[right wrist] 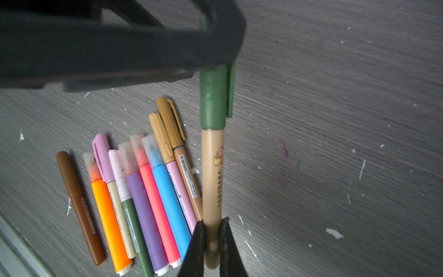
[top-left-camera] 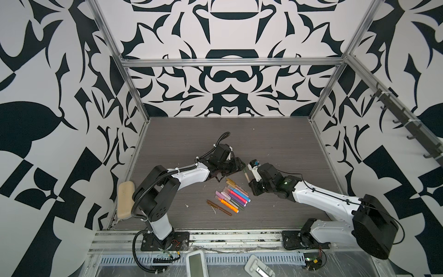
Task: Open the pen caps
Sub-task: 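Lift the pen upright with the right gripper while the left gripper grasps its green cap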
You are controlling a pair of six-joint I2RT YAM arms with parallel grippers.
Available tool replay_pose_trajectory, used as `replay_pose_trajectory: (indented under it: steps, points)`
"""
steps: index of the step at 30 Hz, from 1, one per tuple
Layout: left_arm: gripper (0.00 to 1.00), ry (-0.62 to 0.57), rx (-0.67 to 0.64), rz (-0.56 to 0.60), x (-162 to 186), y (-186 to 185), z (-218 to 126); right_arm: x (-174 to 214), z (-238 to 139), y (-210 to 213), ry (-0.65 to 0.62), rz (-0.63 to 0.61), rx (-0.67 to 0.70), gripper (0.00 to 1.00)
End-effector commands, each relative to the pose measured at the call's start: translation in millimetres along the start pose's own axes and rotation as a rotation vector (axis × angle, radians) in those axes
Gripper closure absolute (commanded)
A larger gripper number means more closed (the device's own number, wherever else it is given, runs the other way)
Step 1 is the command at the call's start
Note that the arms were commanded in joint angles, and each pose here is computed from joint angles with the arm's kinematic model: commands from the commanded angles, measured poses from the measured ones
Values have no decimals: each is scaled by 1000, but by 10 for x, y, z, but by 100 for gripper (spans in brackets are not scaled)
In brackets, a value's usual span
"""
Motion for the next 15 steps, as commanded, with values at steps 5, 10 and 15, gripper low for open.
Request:
replay_pose_trajectory:
  steps: [5, 10, 15]
  points:
    - [60, 18, 39, -1, -56, -82, 144, -64, -54, 54, -45, -15, -29, 100]
    - [77, 32, 49, 12, -41, -107, 168, -73, -20, 57, -30, -15, -21, 100]
    - [92, 71, 73, 31, 23, -150, 198, -74, -28, 54, -33, -14, -19, 84]
Point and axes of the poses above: each gripper's point midway between its finger pads, its own z axis out along the fingers, its own y axis along the line the jaws close on, x = y × z, the point moved 7 cm from there along -z, back along the fingers, and after that the axes turned 8 degrees about z, right-handed, at the moved point
